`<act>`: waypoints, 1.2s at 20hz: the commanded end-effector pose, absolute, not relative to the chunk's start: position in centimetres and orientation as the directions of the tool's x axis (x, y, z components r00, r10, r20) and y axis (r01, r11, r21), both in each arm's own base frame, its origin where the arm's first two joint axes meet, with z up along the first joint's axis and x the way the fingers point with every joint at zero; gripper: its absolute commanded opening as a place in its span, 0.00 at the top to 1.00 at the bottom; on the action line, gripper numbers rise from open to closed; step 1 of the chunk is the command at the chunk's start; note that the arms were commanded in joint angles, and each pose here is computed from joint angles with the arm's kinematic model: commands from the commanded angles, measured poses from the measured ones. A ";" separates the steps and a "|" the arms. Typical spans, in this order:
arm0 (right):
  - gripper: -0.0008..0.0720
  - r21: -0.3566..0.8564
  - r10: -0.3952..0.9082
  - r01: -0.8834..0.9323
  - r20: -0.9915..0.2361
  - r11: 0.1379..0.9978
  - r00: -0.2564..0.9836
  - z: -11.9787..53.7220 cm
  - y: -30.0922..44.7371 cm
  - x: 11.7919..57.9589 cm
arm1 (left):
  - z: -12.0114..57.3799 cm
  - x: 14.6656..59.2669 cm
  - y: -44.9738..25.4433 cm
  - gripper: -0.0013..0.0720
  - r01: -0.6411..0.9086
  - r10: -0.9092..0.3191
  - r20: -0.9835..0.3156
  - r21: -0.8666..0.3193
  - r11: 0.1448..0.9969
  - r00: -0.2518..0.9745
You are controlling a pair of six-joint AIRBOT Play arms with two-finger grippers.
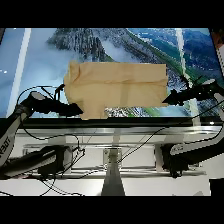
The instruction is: Fold the clothes and pants, and hang the long-sleeved shirts on hangers.
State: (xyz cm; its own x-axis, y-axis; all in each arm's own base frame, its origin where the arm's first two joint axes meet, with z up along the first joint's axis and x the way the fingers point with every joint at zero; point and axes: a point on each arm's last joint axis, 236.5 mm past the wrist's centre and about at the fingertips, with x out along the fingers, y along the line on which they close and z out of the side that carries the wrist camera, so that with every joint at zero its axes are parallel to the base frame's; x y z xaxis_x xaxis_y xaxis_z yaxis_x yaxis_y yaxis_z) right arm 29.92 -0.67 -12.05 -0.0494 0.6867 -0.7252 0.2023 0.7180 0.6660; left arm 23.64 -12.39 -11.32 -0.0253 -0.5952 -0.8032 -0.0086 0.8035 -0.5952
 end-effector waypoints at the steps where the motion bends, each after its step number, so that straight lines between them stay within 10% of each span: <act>1: 0.97 0.667 0.687 0.201 -0.725 0.718 -0.045 -12.0 -0.7 30.0 | -12.2 24.1 -13.9 0.52 0.002 -0.595 -0.804 -0.595 0.804 -0.013; 3: 0.97 0.671 0.691 0.199 -0.722 0.714 -0.046 -11.8 -0.6 30.1 | -12.1 24.1 -14.0 0.57 0.054 -0.598 -0.802 -0.598 0.800 -0.015; 6: 0.98 0.724 0.736 0.193 -0.677 0.662 0.017 -10.1 0.2 32.0 | -10.8 25.5 -13.8 0.96 0.152 -0.610 -0.792 -0.603 0.783 0.004; 11: 0.98 0.826 0.809 0.022 -0.556 0.563 0.192 -3.9 1.8 36.8 | -5.0 32.0 -13.0 0.96 0.316 -0.629 -0.766 -0.569 0.759 0.130; 16: 0.98 0.765 0.751 -0.138 -0.552 0.629 0.362 1.1 4.2 42.5 | 2.6 45.2 -9.3 0.96 0.290 -0.471 -0.646 -0.373 0.882 0.601; 24: 0.98 0.614 0.343 0.079 -0.538 0.786 0.770 2.1 4.2 54.9 | 1.5 53.4 -7.1 0.96 0.066 -0.226 -0.519 -0.308 0.949 0.824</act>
State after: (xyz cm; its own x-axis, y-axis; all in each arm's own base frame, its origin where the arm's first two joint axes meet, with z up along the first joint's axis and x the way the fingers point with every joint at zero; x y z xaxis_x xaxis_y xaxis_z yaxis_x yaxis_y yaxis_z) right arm 50.48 5.71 0.54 0.6033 0.5319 -0.5943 -0.0177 0.7539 0.6568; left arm 50.58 -8.09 1.98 0.7599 -0.3276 -0.5614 0.1438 0.9270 -0.3464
